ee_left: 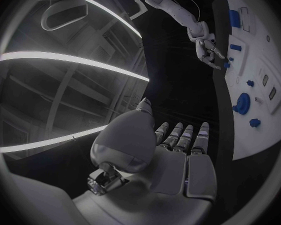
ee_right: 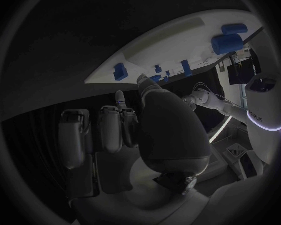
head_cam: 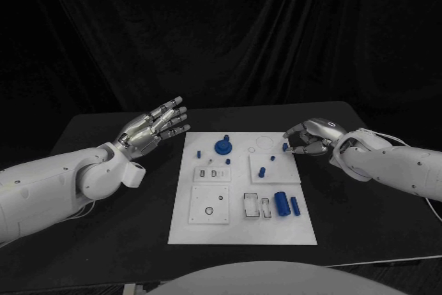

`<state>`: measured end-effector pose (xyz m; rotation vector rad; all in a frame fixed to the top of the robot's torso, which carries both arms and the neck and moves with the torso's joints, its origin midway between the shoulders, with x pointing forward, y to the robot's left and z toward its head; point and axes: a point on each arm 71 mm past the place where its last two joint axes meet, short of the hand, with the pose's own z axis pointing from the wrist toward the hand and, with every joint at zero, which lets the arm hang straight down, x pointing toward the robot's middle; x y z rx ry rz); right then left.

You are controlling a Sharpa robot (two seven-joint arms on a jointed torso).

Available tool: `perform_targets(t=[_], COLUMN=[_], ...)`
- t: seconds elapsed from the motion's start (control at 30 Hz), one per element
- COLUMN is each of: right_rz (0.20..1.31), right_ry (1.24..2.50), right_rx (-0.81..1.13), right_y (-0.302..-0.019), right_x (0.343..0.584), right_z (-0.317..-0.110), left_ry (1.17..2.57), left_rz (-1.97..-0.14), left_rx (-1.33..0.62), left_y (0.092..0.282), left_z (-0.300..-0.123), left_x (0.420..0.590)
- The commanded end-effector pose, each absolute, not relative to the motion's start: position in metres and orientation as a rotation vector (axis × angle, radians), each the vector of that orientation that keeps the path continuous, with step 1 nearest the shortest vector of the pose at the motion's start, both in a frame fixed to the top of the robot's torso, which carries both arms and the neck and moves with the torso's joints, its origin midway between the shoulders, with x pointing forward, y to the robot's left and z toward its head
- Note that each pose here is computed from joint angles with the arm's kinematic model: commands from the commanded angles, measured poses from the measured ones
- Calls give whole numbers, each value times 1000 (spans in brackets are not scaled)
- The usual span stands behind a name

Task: Assemble the parts on the task board

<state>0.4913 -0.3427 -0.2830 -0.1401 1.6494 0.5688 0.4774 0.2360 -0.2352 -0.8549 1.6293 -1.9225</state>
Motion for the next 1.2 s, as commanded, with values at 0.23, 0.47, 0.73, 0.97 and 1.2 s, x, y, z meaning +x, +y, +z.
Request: perform_targets(t=[0.23, 0.47, 0.73, 0.97, 1.2], right_rz=[552, 534, 511, 507, 511], right_ry=[1713, 1722, 1721, 1710, 1706], right_rx=[-104, -84, -69, -71, -75], right_y=[-342, -340, -342, -343, -342], right_x=[492, 491, 492, 492, 493], right_z=[-294, -298, -299, -299, -299], left_ry=[1628, 1632, 1637, 1641, 1644], left_rz=[-1950, -1952, -1954, -1952, -1952], left_rx=[-855, -856, -857, -858, -858], left_y=[234, 234, 233, 233, 233], left_z=[-235, -235, -235, -235, -236], left_x=[476, 476, 476, 476, 475])
